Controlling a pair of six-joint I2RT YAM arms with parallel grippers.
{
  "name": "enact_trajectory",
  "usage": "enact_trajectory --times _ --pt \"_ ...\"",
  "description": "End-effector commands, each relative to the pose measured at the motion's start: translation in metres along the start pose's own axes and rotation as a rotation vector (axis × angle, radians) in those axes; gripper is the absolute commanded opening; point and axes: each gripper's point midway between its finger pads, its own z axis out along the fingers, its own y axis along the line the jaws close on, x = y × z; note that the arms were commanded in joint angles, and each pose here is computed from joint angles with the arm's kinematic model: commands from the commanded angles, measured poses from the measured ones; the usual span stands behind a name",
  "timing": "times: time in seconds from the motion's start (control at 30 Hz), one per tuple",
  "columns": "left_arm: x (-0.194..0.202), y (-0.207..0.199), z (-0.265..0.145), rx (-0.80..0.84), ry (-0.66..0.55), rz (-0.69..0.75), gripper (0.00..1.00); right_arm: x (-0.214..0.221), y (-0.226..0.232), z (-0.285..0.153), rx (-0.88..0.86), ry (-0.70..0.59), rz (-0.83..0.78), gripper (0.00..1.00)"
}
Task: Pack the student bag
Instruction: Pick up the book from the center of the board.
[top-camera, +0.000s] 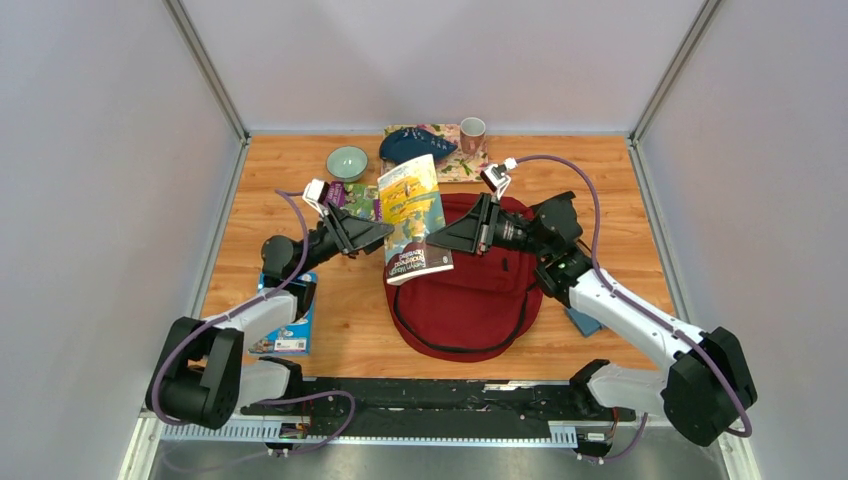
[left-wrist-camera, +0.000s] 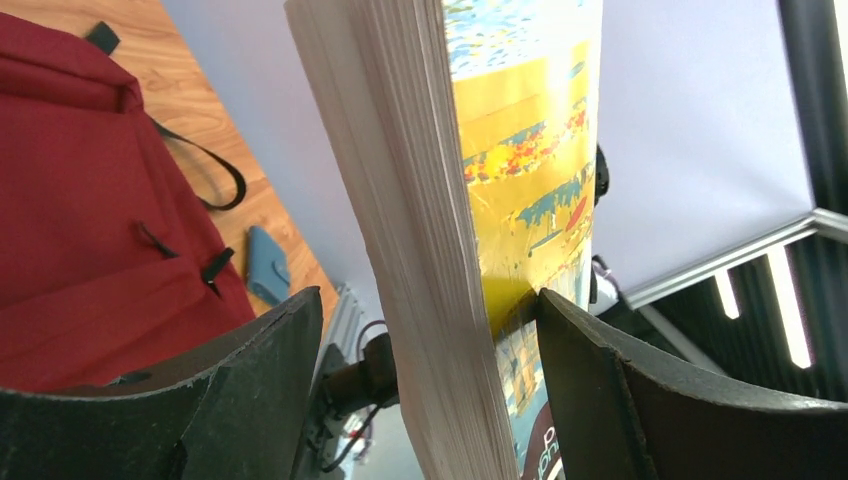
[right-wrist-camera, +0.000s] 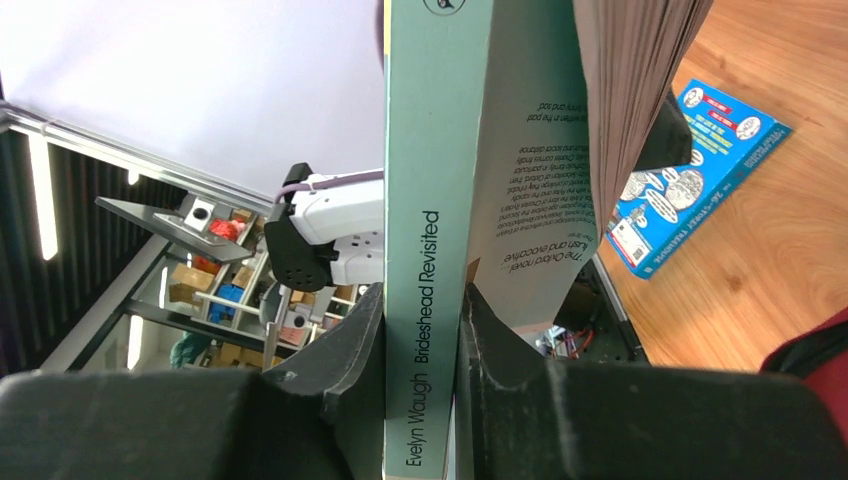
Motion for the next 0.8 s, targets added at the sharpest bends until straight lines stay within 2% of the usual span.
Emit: enact_trajectory --times 0.0,0.53,0.77 --pt "-0.005 -0.042 0.002 0.2 -0.024 0.052 0.85 -0.022 0.072 0.001 -0.218 -0.047 -0.143 0.0" --pt "-0.009 -0.076 0.006 0.309 -0.027 0.056 0.85 -0.022 0.067 0.001 -0.193 -0.055 -0.136 0.0" --pt "-0.01 -0.104 0.002 0.374 -0.031 0.111 0.85 -0.02 0.074 -0.001 -0.221 -0.043 -0.138 0.0"
